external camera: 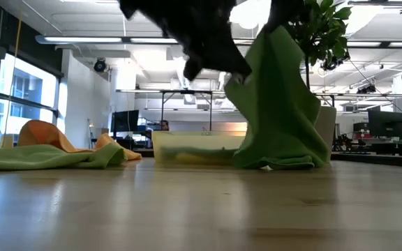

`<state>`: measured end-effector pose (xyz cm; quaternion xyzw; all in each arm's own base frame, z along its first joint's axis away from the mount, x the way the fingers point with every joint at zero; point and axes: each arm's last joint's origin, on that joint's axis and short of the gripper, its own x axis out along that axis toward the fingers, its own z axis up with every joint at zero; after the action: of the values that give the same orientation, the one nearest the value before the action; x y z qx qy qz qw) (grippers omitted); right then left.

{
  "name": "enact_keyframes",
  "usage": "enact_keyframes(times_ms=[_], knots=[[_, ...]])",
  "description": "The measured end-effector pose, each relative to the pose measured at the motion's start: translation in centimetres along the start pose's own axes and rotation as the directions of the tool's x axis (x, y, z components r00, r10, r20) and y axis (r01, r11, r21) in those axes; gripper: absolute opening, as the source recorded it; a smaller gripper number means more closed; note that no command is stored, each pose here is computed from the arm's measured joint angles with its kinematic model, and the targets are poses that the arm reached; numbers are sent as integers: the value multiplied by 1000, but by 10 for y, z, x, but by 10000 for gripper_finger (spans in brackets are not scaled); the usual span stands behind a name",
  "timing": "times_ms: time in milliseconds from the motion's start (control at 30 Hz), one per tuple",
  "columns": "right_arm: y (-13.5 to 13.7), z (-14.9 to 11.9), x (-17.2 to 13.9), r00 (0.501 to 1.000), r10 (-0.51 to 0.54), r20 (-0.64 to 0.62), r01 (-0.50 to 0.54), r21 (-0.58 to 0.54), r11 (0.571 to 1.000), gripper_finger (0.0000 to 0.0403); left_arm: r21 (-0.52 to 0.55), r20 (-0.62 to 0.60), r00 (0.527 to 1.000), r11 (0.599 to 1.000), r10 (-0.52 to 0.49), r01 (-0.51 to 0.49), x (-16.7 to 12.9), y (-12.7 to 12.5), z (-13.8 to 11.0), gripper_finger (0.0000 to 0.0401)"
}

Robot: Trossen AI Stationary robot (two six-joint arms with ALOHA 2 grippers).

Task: Fold microfiber towels
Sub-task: Fold the right green microfiber towel

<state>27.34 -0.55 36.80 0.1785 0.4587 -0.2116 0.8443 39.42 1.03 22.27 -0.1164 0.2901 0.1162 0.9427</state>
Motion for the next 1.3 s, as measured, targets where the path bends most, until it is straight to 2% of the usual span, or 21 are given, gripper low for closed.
enact_keyframes(times_ms=[200,367,567,633,700,800,967,1033,1100,1200,1300], knots=[[32,-19,-6,998,-30,52,36,-122,992,0,69,-151,989,998,-1,11,-49,-20,6,1],[64,-38,-9,996,15,87,4,-214,977,0,104,-255,967,994,-10,37,-94,-41,7,0],[97,-55,-10,987,91,134,-42,-330,943,0,125,-255,966,989,-39,73,-136,-72,14,0],[107,-55,-9,976,139,167,-73,-354,932,0,154,-289,957,986,-21,68,-148,-80,11,0],[113,-58,-8,972,161,171,-83,-390,917,0,177,-268,963,982,-15,65,-156,-90,15,0],[118,-56,-12,958,200,204,-102,-409,907,0,251,-294,954,968,57,19,-169,-95,15,0],[114,-45,-26,948,202,247,-78,-436,896,0,341,-245,950,935,192,-101,-184,-93,25,0],[112,-40,-30,944,186,273,-38,-469,882,0,382,-223,941,911,255,-157,-190,-88,31,0],[107,-35,-34,942,142,305,32,-499,866,0,449,-189,926,868,327,-214,-192,-81,35,0],[99,-25,-38,929,54,367,164,-537,828,0,538,-114,894,784,433,-311,-193,-70,44,0],[88,-15,-39,910,-37,412,294,-581,759,0,617,-35,848,679,528,-397,-193,-58,56,0]])
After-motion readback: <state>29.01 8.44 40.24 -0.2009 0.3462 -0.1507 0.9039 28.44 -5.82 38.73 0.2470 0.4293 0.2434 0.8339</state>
